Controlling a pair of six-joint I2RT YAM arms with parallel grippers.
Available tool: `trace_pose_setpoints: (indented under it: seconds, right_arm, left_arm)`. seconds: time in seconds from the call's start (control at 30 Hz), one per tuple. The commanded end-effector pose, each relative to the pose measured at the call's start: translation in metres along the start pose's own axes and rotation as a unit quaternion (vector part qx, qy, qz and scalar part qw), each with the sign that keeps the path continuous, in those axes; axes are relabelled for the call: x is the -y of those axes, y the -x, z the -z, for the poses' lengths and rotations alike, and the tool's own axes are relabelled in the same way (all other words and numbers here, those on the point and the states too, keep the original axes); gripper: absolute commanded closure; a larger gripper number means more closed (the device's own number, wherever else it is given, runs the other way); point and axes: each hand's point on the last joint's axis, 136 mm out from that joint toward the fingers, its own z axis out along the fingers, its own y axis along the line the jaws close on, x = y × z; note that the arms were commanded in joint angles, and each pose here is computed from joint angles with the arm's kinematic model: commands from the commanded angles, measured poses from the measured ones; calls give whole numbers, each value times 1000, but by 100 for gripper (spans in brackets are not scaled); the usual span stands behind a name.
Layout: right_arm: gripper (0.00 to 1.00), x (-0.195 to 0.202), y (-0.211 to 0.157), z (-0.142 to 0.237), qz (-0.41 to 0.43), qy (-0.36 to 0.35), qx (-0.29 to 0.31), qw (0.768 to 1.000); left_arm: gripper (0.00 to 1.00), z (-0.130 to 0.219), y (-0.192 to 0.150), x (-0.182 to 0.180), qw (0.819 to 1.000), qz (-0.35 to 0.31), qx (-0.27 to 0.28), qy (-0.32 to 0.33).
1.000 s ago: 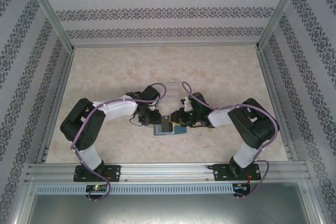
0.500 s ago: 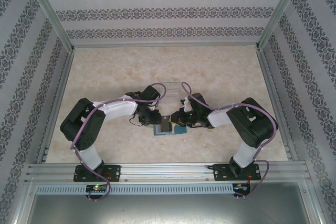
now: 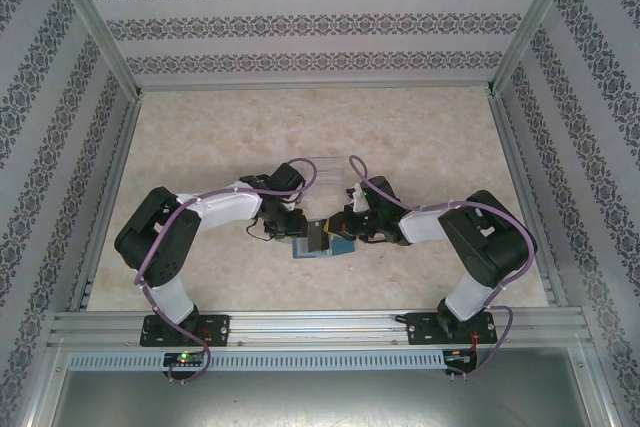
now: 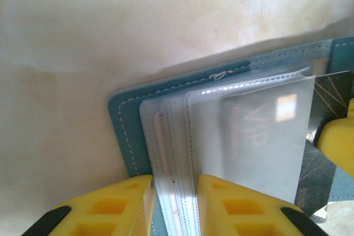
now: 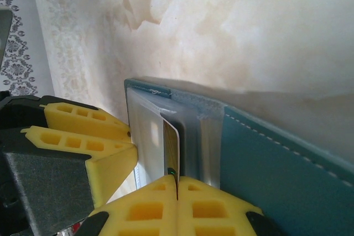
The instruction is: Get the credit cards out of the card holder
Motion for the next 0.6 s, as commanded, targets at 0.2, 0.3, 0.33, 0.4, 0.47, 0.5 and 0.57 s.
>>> trace_pose_setpoints:
  seconds: [0.2,0.3,0.33,0.4,0.47,0.5,0.57]
  right_arm:
    - [99,16,-4,9,1,-34,8,999]
    - [99,16,-3,11,3,-39,9,999]
    - [99,17,-3,12,3,-41,10,999]
    - [100,17,-3,14,5,-42,11,999]
    - [100,17,-3,15,6,-44,11,999]
    - [100,15,-2,16,8,-44,12,999]
    - [100,15,-2,19,11,-49,14,999]
  left_arm:
    - [73,-10,-18,-28,998,-5,-21,60]
    - [73,-9,-18,-28,998,-4,-20,61]
    - [73,-8,-18,-28,998,-4,-18,61]
    - [73,-6,-17,-27,998,-4,-16,59]
    - [73,-5,-17,-27,998,-4,-14,60]
    - [73,-5,-17,-27,998,-5,-14,59]
    - [73,-5,-17,-28,998,-6,-13,61]
